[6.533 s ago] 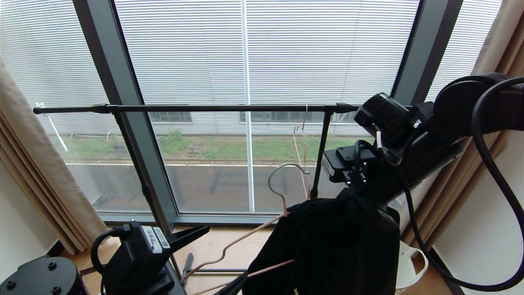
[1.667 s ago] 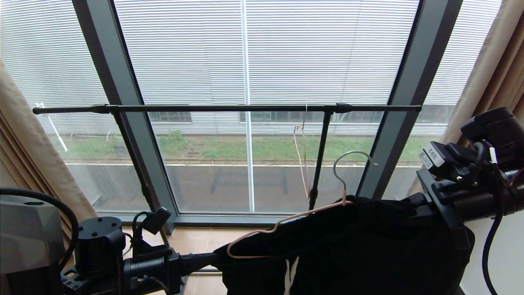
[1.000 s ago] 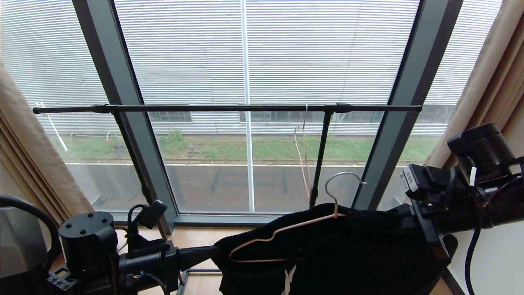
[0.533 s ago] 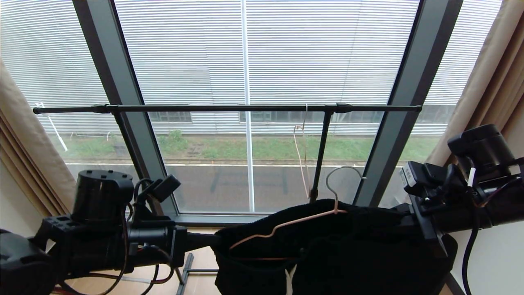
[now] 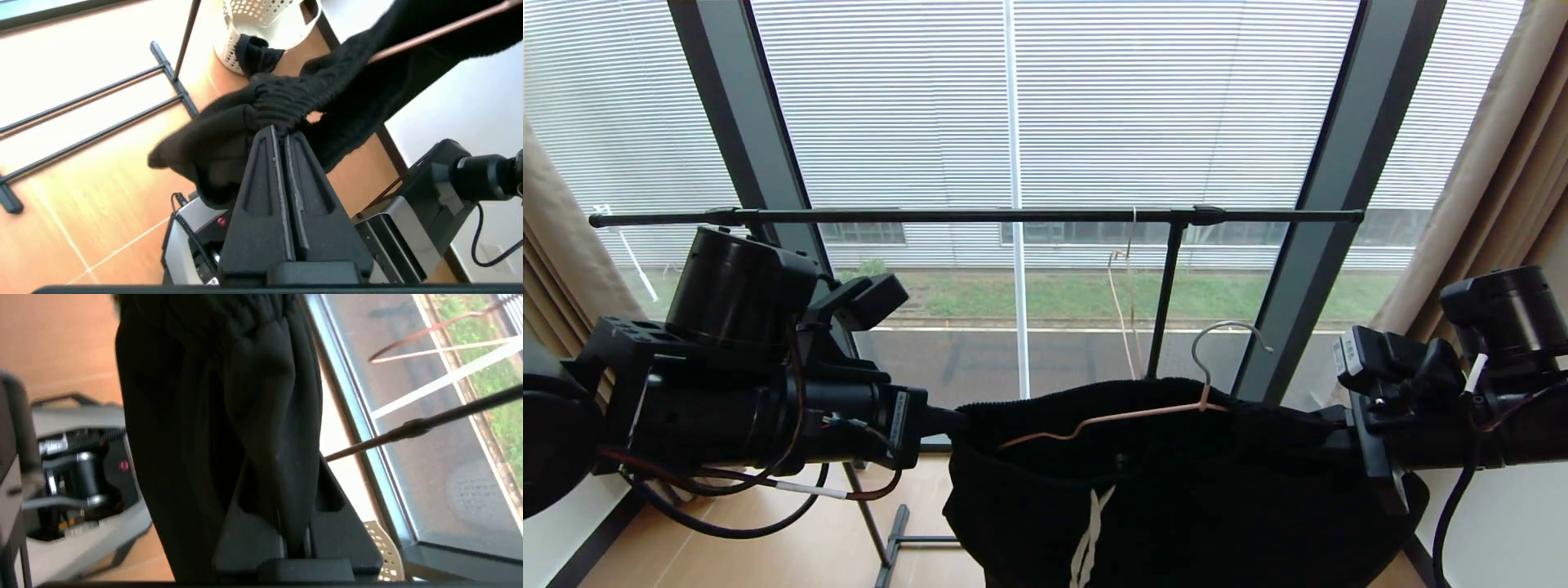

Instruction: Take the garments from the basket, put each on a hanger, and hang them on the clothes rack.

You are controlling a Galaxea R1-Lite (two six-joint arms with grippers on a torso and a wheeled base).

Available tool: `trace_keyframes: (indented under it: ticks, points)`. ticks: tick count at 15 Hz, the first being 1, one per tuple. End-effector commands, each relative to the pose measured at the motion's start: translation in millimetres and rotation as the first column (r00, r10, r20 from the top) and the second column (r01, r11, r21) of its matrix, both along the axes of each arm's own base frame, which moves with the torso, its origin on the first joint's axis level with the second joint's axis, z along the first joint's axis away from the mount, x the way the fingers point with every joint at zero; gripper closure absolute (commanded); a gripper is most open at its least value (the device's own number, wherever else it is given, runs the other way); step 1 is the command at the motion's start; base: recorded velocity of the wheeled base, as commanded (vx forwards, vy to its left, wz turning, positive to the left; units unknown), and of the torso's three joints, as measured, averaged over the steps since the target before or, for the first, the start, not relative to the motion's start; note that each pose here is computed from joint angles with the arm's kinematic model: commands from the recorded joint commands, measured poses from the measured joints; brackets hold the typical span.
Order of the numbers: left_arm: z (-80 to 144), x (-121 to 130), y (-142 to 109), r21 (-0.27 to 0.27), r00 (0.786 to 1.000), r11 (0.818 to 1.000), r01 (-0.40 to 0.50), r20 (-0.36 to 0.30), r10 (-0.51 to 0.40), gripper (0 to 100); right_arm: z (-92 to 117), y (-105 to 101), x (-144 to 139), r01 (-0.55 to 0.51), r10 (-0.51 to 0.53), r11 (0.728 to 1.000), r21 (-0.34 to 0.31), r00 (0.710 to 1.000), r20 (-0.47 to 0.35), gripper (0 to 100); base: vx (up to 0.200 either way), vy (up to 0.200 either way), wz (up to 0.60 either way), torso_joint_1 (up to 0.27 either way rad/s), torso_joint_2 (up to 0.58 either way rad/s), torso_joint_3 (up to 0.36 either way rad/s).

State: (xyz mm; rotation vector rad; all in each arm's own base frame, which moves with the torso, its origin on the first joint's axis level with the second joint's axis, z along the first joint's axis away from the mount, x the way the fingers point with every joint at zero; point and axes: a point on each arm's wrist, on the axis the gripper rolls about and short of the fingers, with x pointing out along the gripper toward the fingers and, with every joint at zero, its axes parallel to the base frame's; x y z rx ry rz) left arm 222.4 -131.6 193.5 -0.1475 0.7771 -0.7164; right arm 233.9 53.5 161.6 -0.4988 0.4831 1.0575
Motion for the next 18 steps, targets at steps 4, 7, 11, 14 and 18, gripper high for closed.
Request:
trace_keyframes:
  ticks: [4,7,11,14,18]
  points:
    - [22,15,-33,0.071,1.0,0.997,0.008,0.0,-0.008,100,1,0,-1,0.045,-0.045,0.999,-0.026,0.999,-0.004,100,0.0,0.0,0.0,0.0,0.0,0.0]
    - [43,25,-43,0.118,1.0,0.993,-0.01,-0.018,0.012,100,4,2,4,0.173,-0.172,0.985,-0.018,0.985,0.023,100,0.0,0.0,0.0,0.0,0.0,0.0]
    - [49,32,-57,0.15,1.0,0.988,-0.028,-0.007,0.03,100,5,28,-1,0.208,-0.208,0.978,-0.001,0.978,-0.003,100,0.0,0.0,0.0,0.0,0.0,0.0]
    - [54,35,-70,0.196,0.998,0.979,-0.057,0.017,0.055,100,1,49,-2,0.278,-0.279,0.96,0.039,0.96,0.03,100,0.0,0.0,0.0,0.0,0.0,0.0]
    - [62,53,-83,0.187,0.993,0.976,-0.114,0.023,0.112,100,-15,63,-14,0.224,-0.232,0.971,0.084,0.967,0.106,100,0.0,0.0,0.0,0.0,0.0,0.0]
